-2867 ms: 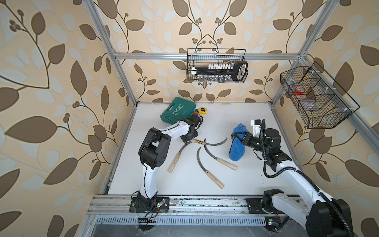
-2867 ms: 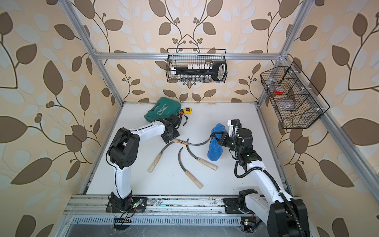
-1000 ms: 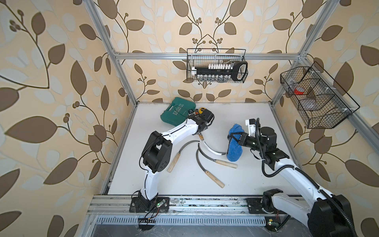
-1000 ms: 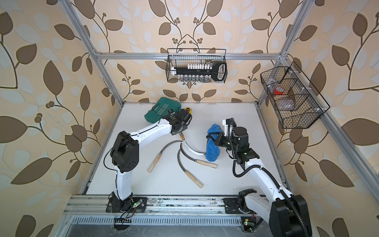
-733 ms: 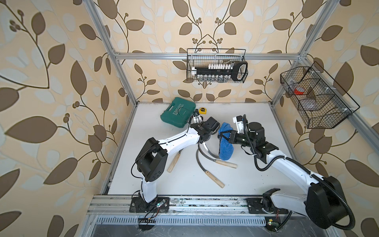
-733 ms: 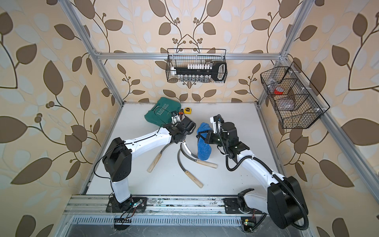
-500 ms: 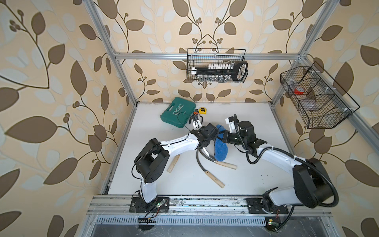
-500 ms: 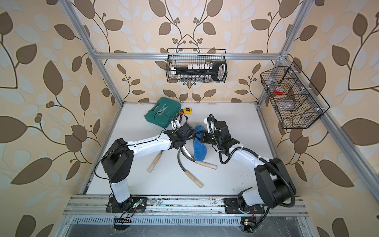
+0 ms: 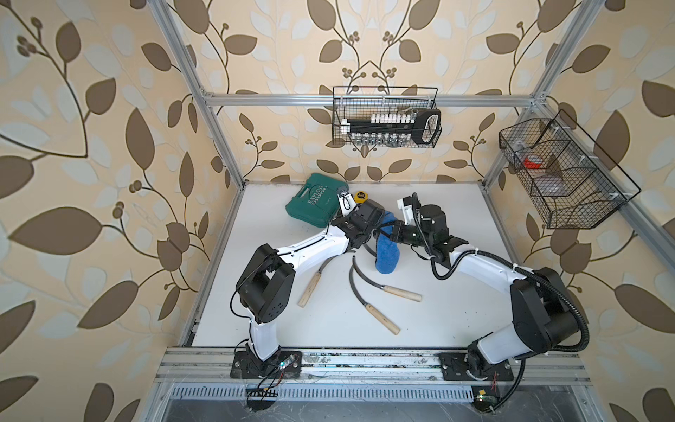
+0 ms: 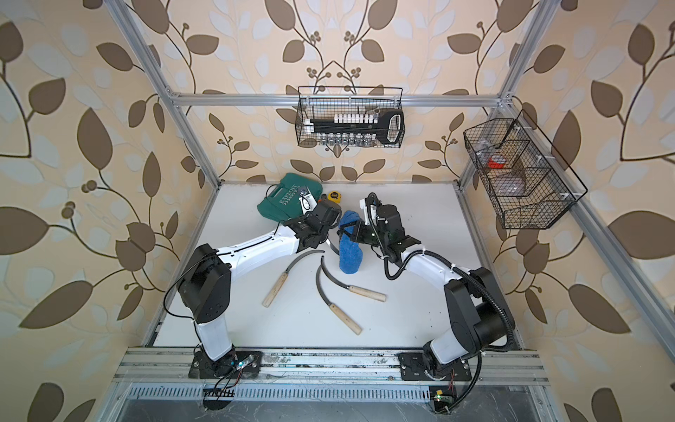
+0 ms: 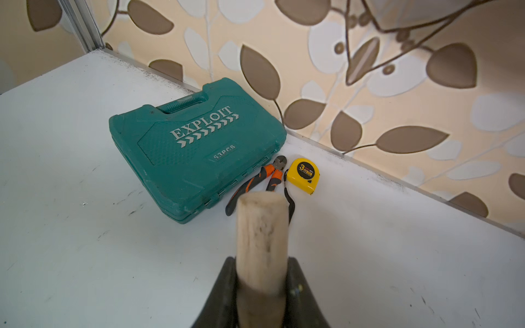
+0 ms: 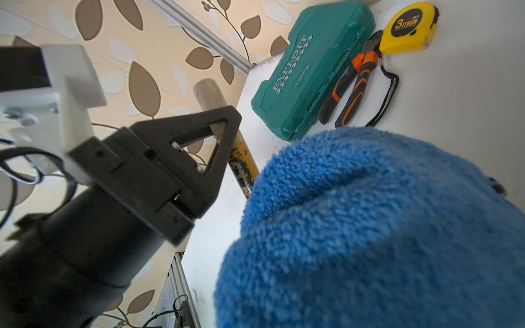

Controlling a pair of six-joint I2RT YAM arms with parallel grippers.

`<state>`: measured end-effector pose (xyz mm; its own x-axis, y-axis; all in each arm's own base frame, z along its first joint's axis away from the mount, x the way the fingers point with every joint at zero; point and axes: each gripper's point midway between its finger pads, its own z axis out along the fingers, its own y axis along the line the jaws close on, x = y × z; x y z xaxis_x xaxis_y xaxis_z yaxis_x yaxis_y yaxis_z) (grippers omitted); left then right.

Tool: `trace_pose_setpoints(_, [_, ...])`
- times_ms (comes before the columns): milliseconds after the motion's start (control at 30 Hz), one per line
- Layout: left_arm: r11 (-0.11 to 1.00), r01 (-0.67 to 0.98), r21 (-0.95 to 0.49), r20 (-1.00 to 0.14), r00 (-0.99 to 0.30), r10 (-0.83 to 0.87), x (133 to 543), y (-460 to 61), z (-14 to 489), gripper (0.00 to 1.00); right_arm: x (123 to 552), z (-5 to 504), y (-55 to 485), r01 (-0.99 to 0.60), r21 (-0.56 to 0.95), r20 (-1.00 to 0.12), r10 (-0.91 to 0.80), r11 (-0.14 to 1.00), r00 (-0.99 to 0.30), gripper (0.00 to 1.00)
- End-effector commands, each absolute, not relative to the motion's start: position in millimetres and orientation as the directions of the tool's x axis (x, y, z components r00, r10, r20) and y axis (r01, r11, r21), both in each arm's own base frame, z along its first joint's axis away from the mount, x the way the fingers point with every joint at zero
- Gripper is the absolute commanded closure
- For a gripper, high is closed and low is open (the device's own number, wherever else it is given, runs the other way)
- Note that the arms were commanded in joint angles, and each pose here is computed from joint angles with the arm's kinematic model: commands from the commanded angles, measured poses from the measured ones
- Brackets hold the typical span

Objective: Wipe small sickles with rags
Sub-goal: Wipe the small sickle.

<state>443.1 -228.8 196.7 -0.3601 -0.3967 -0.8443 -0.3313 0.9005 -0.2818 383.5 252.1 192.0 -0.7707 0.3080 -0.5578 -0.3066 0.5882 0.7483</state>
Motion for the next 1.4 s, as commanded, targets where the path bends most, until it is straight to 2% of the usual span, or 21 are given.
trace_pose_setpoints(0, [0.865,-0.332,-0.375,-0.818,-0.32,-0.478,434,-224,208,1.0,387,207,257,-0.301,0.768,-0.562,0.368,0.566,-0.741,1.0])
trace_pose_setpoints(133, [0.84,-0.354,-0.411,-0.803,-0.295,-0.518,430,-218,202,1.0,390,209,275,-0.3,0.77,-0.562,0.376,0.564,-0.736,1.0])
trace_pose_setpoints(400, [0.809,-0.46,-0.365,-0.801,-0.287,-0.525,418,-196,215,1.0,391,177,305,-0.247,0.74,-0.557,0.363,0.625,-0.747,1.0])
trace_pose_setpoints(500, [0.815,-0.473,-0.334,-0.799,-0.316,-0.511,418,-194,220,1.0,384,169,310,-0.254,0.692,-0.595,0.334,0.676,-0.731,1.0])
trace_pose_setpoints(600, [0.82,-0.458,-0.343,-0.793,-0.327,-0.514,419,-198,223,1.0,376,166,321,-0.299,0.674,-0.618,0.294,0.675,-0.729,1.0])
trace_pose_setpoints(900, [0.807,-0.434,-0.401,-0.748,-0.353,-0.561,425,-195,219,1.0,374,157,318,-0.347,0.582,-0.685,0.213,0.736,-0.696,1.0])
trace_pose_setpoints(1067, [0.798,-0.456,-0.393,-0.746,-0.349,-0.567,420,-188,219,1.0,385,137,301,-0.282,0.48,-0.716,0.185,0.831,-0.673,1.0])
trace_pose_setpoints(1367, [0.787,-0.468,-0.401,-0.732,-0.353,-0.583,417,-178,222,1.0,387,112,261,-0.208,0.302,-0.776,0.114,0.93,-0.62,1.0])
